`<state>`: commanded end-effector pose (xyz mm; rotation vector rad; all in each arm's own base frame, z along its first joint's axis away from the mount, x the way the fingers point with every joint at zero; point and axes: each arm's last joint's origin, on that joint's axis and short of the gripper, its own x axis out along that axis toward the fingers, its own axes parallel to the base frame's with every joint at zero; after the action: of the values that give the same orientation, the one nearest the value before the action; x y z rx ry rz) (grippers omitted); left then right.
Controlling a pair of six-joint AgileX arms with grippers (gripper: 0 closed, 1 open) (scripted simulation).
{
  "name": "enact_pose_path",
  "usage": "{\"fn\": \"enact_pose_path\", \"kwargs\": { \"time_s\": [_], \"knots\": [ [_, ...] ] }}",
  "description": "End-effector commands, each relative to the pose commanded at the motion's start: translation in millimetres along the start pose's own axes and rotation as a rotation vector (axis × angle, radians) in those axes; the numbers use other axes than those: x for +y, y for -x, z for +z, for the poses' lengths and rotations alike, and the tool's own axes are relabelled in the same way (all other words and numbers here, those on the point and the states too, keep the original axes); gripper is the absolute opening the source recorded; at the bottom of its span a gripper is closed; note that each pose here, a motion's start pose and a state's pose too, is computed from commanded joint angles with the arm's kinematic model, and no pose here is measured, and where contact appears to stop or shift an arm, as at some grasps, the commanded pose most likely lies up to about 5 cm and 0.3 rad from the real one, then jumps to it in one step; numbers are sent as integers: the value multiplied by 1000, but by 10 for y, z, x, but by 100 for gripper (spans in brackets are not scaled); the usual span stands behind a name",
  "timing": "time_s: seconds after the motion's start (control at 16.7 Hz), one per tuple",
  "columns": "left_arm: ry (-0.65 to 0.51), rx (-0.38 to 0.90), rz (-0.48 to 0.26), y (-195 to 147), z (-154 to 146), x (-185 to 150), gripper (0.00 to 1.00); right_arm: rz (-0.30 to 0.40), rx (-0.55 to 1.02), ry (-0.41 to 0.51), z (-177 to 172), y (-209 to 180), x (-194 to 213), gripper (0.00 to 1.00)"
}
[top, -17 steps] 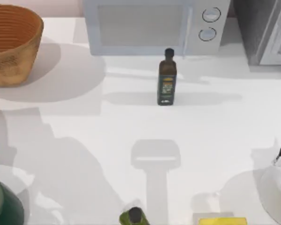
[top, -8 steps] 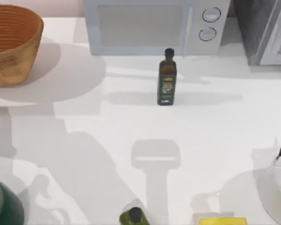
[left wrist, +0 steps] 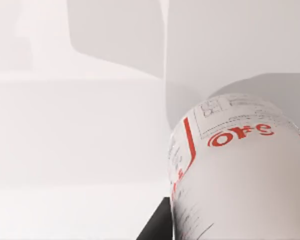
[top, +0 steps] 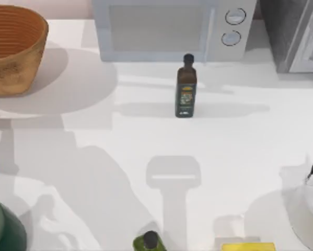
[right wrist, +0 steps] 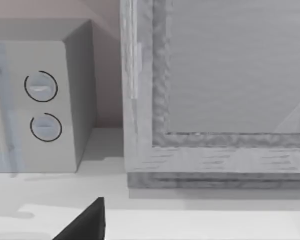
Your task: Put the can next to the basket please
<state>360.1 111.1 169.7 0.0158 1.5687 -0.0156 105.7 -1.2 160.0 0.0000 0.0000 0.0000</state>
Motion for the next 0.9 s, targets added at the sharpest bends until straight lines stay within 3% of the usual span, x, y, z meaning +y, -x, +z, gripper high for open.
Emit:
{"fn": "enact_pose_path", "kwargs": {
  "time_s": [0.6, 0.9],
  "knots": [
    [0, 0, 0, 0, 0, 0, 98, 0, 0, 0, 0, 0, 0, 100],
    [0, 0, 0, 0, 0, 0, 100, 0, 0, 0, 0, 0, 0, 100]
  ]
}}
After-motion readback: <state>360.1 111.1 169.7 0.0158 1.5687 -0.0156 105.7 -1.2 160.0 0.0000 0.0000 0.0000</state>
